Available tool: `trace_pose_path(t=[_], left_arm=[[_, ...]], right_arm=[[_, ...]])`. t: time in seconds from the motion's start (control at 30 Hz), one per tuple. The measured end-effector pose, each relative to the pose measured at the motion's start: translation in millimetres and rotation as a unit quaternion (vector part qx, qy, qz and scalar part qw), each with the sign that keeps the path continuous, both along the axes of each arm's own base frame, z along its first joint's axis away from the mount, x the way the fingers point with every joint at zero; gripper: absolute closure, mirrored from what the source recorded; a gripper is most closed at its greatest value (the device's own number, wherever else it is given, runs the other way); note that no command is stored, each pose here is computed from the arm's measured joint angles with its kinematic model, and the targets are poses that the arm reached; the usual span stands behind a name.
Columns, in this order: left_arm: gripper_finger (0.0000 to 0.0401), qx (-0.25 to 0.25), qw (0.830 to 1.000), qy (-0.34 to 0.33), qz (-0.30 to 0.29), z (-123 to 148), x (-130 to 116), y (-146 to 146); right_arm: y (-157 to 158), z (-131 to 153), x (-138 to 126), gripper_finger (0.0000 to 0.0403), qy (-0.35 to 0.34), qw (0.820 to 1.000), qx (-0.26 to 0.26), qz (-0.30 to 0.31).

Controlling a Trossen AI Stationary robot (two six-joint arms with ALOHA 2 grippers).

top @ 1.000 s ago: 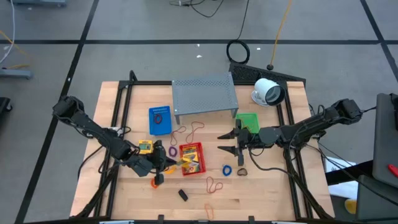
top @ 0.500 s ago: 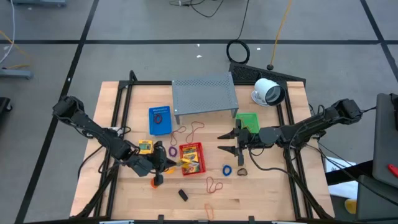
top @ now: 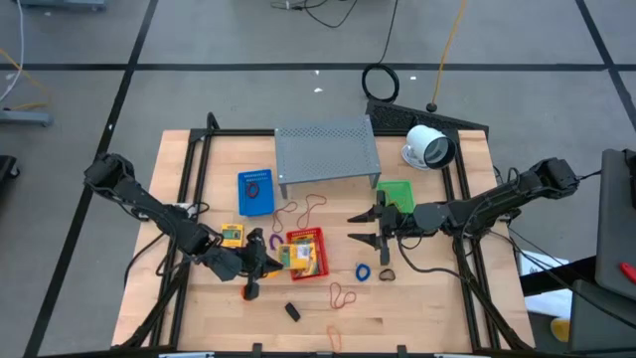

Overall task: Pick & Place Office Desk Supplies
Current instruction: Put the bottom yellow crayon box into the red bin

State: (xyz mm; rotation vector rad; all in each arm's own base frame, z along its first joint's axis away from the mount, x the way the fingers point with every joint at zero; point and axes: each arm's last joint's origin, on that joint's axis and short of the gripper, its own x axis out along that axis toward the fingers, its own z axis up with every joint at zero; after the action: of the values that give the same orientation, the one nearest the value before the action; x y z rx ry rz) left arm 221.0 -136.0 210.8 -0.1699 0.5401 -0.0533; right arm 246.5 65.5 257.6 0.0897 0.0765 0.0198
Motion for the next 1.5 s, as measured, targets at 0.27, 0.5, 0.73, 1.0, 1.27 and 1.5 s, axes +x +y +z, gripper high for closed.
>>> trace_pose_path(t=[0.27, 0.5, 0.73, 1.0, 1.27, 1.5], left_arm=[[0.0374, -0.022, 1.0, -0.005, -0.004, 2, 6, 6], [0.0375, -0.02, 0.998, -0.053, 0.026, 10, 15, 15], [0.0375, 0.042, 0.995, -0.074, 0.049, 13, 21, 26], [0.0375, 0.07, 0.993, -0.065, 0.063, 11, 23, 34], [0.0358, 0.014, 0.998, -0.061, 0.014, 12, 24, 30], [0.0278, 0.019, 0.997, -0.069, 0.005, 13, 25, 30]], right_arm=[[0, 0, 0, 0.0236, 0.0, 1.0, 0.0, 0.0], [0, 0, 0, 0.0236, 0.0, 1.0, 0.0, 0.0], [0, 0, 0, 0.0236, 0.0, 1.0, 0.0, 0.002], [0, 0, 0, 0.0236, 0.0, 1.0, -0.001, 0.002], [0, 0, 0, 0.0236, 0.0, 1.0, -0.001, 0.002], [0, 0, 0, 0.0236, 0.0, 1.0, -0.001, 0.003]])
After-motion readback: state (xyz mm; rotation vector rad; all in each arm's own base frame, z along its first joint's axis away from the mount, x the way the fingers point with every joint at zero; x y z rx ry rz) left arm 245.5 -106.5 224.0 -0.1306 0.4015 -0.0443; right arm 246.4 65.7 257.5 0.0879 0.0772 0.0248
